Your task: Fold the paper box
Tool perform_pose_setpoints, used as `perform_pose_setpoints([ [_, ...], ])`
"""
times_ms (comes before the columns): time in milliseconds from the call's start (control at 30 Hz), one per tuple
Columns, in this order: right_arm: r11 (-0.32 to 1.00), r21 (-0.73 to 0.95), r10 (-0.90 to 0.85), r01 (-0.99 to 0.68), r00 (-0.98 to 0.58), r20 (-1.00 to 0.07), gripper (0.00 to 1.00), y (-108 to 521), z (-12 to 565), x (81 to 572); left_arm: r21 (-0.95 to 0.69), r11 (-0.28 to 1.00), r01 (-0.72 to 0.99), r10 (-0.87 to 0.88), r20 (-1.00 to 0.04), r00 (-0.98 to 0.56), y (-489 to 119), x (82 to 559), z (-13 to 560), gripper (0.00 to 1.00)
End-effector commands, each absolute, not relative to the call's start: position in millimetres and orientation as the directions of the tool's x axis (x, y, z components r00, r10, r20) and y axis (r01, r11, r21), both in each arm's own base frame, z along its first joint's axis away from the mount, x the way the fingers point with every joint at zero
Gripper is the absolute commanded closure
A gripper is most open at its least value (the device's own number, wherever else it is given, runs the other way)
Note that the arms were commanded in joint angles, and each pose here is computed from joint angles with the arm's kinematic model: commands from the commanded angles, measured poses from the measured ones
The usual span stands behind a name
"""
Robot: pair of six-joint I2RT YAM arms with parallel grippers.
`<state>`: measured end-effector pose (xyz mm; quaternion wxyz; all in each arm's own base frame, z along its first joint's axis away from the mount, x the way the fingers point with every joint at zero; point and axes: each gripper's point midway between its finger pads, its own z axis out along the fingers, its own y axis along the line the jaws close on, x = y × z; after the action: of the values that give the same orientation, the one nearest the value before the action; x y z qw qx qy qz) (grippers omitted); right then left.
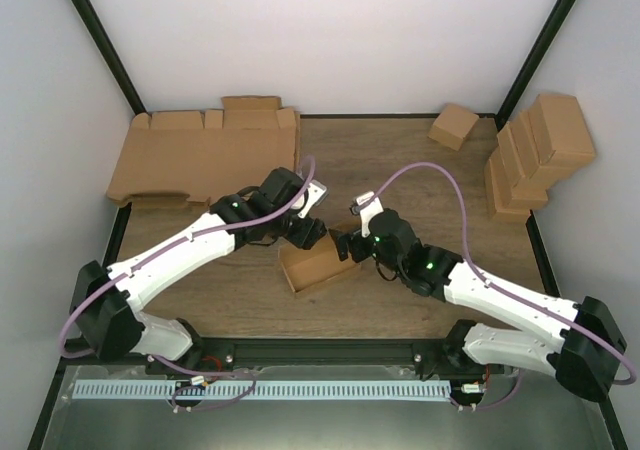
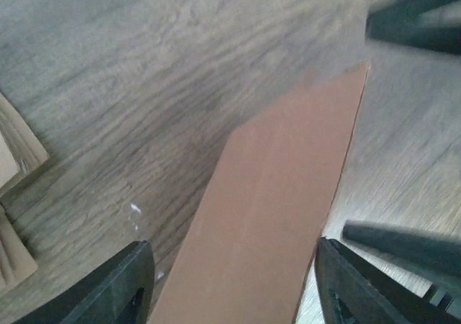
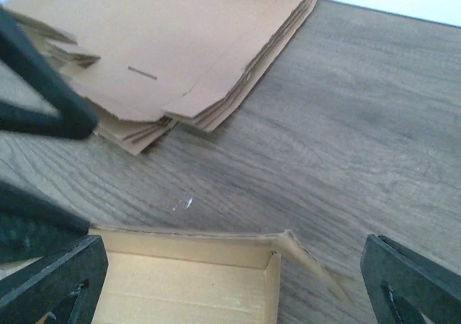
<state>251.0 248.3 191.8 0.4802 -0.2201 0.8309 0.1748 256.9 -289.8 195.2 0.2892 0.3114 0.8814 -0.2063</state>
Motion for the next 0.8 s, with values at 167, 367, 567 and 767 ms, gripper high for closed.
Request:
perform_pose_setpoints([
  [167, 0.873, 0.063, -0.138, -0.483, -0.37, -0.919, 0.0, 242.9, 231.6, 268.9, -0.138, 0.694, 0.707, 0.541, -0.548, -0.638, -274.1, 236.2, 179.7, 0.44],
  [367, 0.887, 0.103, -0.107, -0.451, -0.417, -0.903, 0.01, 230.1, 218.3, 262.3, -0.144, 0.685, 0.714, 0.543, -0.553, -0.632, -268.1, 227.5, 179.4, 0.58],
  [567, 0.868, 0.128, -0.044, -0.48, -0.332, -0.942, 0.0, 226.2, 242.9, 256.4, -0.106, 0.718, 0.688, 0.52, -0.574, -0.632, -273.1, 246.1, 174.1, 0.96],
  [767, 0.888, 0.102, -0.055, -0.449, -0.324, -0.945, 0.0, 230.2, 250.1, 268.7, -0.016, 0.727, 0.687, 0.511, -0.655, -0.556, -283.5, 281.2, 200.4, 0.96],
])
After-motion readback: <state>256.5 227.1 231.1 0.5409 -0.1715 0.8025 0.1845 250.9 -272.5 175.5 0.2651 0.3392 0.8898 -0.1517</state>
